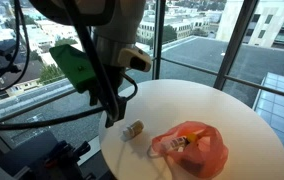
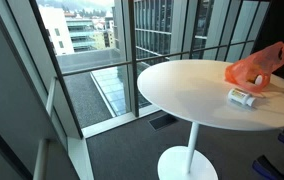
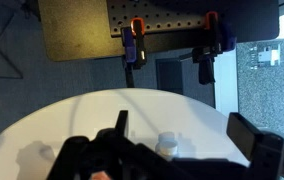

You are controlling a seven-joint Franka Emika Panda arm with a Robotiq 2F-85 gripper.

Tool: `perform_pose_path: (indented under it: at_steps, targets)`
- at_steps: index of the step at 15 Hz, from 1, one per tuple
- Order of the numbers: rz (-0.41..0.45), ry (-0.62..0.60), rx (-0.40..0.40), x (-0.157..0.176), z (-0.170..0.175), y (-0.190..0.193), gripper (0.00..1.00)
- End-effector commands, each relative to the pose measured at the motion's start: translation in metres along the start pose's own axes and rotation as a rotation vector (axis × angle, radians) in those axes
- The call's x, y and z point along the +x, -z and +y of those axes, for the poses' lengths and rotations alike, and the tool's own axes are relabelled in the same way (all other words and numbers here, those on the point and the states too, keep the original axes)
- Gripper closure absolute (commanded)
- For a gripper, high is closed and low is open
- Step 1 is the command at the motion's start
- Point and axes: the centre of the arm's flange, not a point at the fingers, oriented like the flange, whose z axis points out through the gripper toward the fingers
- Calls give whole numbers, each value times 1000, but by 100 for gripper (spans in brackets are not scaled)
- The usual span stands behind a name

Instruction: Pick up the white medicine bottle from the table and put it in the orange plastic

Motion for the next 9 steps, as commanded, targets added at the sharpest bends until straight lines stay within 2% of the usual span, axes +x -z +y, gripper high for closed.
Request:
perform_pose_path:
  at_steps: [1, 4, 9]
  targets:
    - [0, 0, 0, 0, 0, 0, 0]
    - [0, 0, 0, 0, 0, 0, 0]
    - [28, 7, -30, 26, -7, 5, 0]
